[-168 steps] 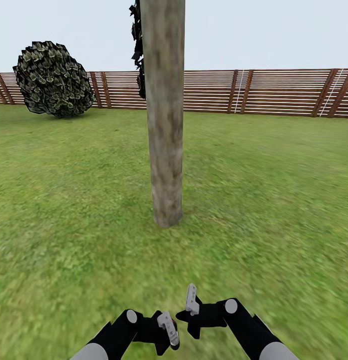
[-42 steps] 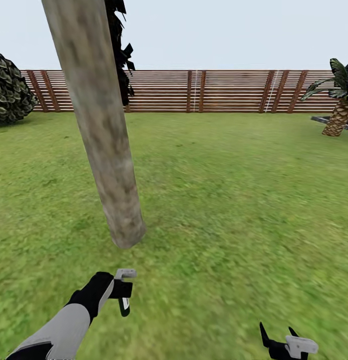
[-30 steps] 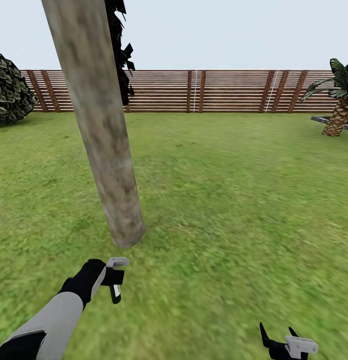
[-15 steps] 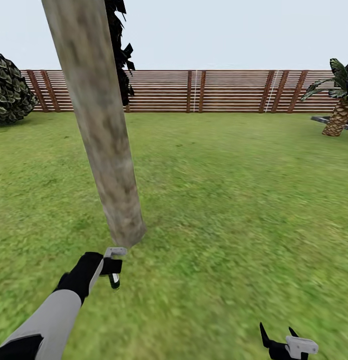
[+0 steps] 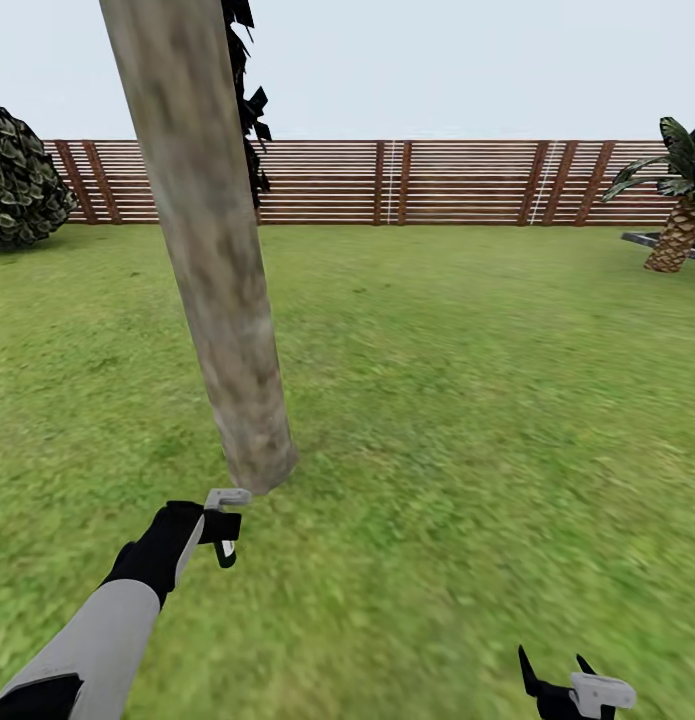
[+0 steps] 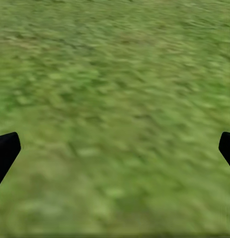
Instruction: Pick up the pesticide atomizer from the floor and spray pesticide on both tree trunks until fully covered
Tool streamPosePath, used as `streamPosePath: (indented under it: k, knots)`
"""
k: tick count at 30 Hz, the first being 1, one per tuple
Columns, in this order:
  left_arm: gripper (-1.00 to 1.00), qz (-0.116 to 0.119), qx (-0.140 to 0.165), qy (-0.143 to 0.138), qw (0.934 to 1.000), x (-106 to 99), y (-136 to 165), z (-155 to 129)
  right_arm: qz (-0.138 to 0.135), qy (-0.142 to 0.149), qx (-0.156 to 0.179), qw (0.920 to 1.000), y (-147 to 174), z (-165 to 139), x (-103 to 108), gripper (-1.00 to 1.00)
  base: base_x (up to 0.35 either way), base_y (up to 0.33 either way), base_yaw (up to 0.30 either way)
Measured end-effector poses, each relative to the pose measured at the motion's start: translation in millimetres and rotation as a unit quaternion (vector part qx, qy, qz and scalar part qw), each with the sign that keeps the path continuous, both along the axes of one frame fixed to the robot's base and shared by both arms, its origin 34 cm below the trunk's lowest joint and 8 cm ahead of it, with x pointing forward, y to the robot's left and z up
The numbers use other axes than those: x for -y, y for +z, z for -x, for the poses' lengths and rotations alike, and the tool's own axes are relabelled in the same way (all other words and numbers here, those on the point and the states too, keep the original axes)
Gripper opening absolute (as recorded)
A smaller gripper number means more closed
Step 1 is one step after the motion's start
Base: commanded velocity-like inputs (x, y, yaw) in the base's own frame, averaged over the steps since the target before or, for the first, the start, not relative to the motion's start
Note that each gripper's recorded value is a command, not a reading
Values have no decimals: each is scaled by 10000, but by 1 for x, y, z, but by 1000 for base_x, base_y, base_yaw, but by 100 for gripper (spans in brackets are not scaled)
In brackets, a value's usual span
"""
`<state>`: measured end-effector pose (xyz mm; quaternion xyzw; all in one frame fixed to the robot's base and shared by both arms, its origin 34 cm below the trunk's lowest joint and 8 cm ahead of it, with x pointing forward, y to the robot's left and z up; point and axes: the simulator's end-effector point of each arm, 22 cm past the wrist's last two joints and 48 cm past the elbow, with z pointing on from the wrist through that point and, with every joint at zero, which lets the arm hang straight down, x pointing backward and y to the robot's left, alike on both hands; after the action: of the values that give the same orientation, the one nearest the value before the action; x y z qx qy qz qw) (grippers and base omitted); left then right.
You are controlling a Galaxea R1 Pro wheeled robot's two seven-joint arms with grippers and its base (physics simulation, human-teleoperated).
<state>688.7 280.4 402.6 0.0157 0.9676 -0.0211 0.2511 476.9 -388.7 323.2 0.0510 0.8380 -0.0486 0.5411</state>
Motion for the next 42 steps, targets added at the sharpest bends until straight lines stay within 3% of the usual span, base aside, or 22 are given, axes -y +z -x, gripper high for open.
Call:
streamPosePath:
  k: [16, 25, 29, 31, 34, 37, 42]
  knots:
    - [-100, -13, -21, 15, 10000, -3, -2, 2, 0, -1, 0, 10000, 0, 0, 0, 100, 13, 185, 0]
    - [-100, 165, -15, -101, 9998, 27, 1, -1, -1, -1, -3, 10000, 0, 0, 0, 100, 1, 6, 0]
    - [-100, 29, -12, -19, 10000, 6, 2, -2, -1, 1, -4, 10000, 0, 0, 0, 100, 0, 0, 0]
    - [-100, -231, -16, 134, 9996, -38, 5, -1, -2, 2, -5, 10000, 0, 0, 0, 100, 0, 0, 0]
    - [-100, -297, -26, 231, 9993, -57, 6, 1, -4, -1, -12, 10000, -1, 0, 0, 100, 0, 0, 0]
    - [-100, -226, -85, 214, 9995, -50, 1, 4, -7, -2, -19, 10000, -1, 0, 0, 100, 0, 0, 0]
    - [-100, 81, -110, -16, 9999, 7, -4, 4, -7, -3, -18, 10000, -1, 0, 0, 100, 0, 0, 0]
